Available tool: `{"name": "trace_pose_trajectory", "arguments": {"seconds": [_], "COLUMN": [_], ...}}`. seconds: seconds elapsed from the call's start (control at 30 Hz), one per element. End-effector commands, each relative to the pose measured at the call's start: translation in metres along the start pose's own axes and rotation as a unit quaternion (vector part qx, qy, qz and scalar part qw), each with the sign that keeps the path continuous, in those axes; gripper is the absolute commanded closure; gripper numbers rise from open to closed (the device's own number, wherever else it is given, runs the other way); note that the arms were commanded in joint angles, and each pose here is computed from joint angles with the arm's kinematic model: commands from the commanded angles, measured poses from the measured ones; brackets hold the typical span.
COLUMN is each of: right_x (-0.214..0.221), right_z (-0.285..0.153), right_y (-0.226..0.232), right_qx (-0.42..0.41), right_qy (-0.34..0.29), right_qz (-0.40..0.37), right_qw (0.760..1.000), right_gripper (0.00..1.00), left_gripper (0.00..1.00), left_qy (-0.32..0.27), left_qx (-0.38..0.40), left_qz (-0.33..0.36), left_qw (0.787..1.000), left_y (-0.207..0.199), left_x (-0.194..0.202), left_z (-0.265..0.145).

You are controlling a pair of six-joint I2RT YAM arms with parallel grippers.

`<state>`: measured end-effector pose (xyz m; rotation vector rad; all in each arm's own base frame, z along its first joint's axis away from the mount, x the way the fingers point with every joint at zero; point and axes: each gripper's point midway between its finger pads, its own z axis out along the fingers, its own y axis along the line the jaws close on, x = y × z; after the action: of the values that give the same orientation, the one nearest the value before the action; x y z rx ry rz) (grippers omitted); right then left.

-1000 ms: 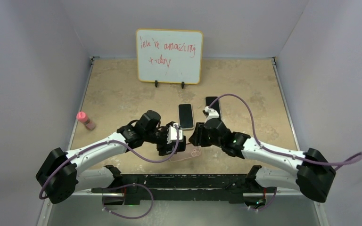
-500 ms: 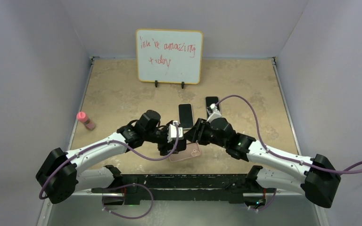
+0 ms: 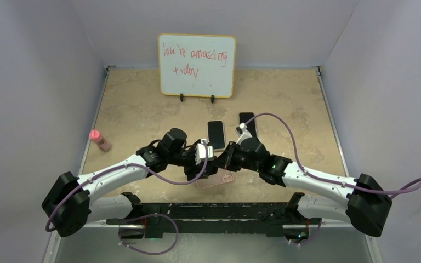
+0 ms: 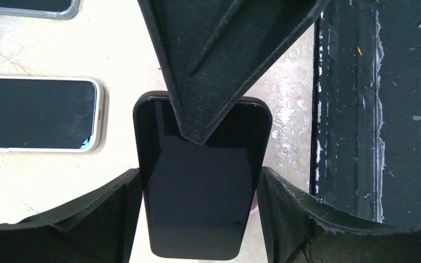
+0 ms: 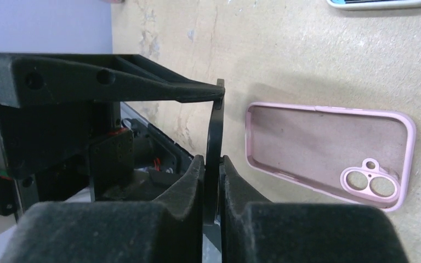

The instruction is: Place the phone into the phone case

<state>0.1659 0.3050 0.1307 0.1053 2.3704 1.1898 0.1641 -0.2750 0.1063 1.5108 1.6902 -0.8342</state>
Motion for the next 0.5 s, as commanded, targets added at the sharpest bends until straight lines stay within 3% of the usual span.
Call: {"name": "trace_pose_trajectory", "arguments": {"seconds": [0.0, 0.13, 0.17, 0.2, 0.23, 0.47], "right_x": [-0.001, -0.002, -0.003, -0.006, -0.008, -0.014], "right_z": [-0.002, -0.008, -0.009, -0.011, -0.013, -0.034], "right_y": [0.009, 0.003, 0.0, -0.002, -0.002, 0.009], "right_qx": [-0.018, -0.011, -0.007, -0.003, -0.002, -0.02], "right_qy": [-0.002, -0.01, -0.014, -0.021, -0.026, -0.023], "right_qz": [-0.009, -0.018, -0.019, -0.024, -0.038, -0.098], "right_qw": [1.0, 1.0, 1.0, 0.999, 0.999, 0.995], "right_gripper": [1.0, 1.0, 1.0, 1.0, 1.0, 1.0], "left_gripper": [0.62, 0.5, 0.42, 0.23, 0.17, 0.08], "left_qy": [-0.036, -0.036, -0.037, -0.037, -0.038, -0.068], "left_qx": [-0.018, -0.028, -0.03, -0.032, -0.035, -0.095], "left_qz": [0.01, 0.001, -0.001, -0.004, -0.007, -0.046], "left_qw": [0.999, 0.999, 0.999, 0.999, 0.999, 0.992], "left_y": [0.009, 0.012, 0.012, 0.012, 0.013, 0.022], "left_x": [-0.021, -0.023, -0.024, -0.026, -0.027, -0.053], "left_z": [0.002, -0.001, -0.002, -0.003, -0.004, -0.03]}}
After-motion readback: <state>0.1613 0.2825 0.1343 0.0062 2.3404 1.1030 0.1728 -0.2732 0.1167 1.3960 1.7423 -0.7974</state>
